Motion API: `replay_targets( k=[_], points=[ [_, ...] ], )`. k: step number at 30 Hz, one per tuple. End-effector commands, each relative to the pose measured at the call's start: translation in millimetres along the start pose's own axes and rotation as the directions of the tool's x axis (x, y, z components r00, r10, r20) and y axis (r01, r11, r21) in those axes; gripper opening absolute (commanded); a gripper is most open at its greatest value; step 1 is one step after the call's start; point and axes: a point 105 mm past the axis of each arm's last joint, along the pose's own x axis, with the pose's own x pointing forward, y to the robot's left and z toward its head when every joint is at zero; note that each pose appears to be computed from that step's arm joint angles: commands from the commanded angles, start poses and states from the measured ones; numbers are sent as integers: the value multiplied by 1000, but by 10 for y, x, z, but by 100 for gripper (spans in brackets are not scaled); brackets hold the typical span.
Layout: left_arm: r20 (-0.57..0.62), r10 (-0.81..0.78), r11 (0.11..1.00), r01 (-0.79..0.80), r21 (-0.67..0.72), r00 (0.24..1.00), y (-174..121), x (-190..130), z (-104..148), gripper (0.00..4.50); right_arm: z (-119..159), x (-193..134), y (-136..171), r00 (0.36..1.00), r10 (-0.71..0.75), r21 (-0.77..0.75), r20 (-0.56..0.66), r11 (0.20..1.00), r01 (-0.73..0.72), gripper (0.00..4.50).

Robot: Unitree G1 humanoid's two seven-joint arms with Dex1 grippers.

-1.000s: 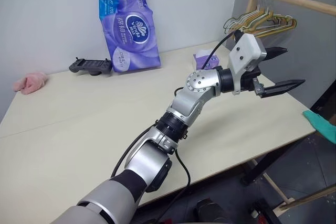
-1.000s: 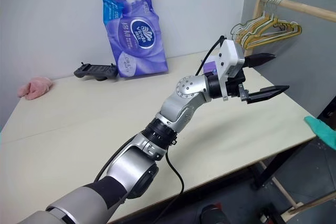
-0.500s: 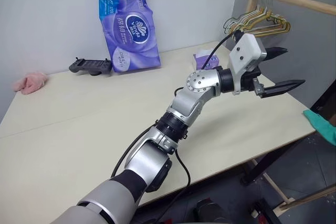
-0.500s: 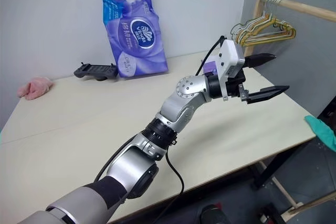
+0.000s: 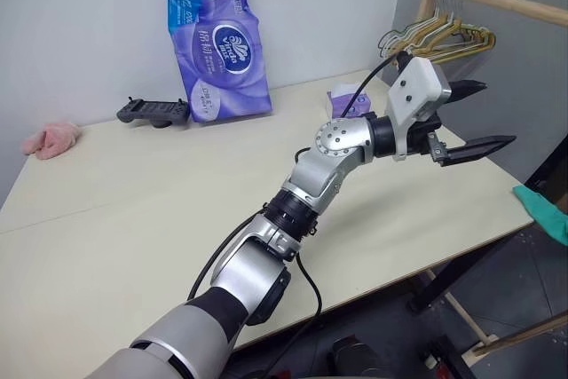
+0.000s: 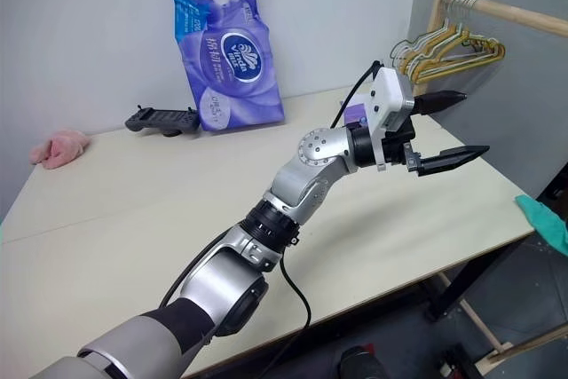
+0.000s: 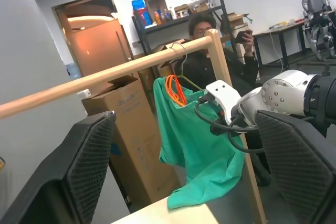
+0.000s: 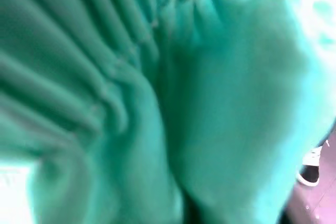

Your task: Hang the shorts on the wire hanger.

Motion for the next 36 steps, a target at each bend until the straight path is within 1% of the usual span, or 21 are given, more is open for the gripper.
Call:
replay_targets(
  k=[1,9,13,19,29,36],
  points=[
    [134,-67,996,74,-44,989,-271,324,218,450,255,-57,15,996,9,10,85,1000,-10,3],
    [133,-67,996,74,-45,989,-266,325,215,450,396,-84,17,991,-1,-17,136,1000,3,3],
    [135,-70,996,76,-43,988,-267,330,224,450,543,-109,-77,982,-45,-45,185,998,54,3],
    [137,-79,996,85,-39,987,-279,342,236,450,670,-123,-95,979,-49,-15,196,998,53,3],
    [135,-84,995,90,-34,987,-285,346,242,450,523,-69,-81,994,-29,121,102,992,16,3],
    [129,-81,996,86,-33,988,-277,336,230,450,476,-59,-67,997,-15,109,80,994,6,3]
  ],
)
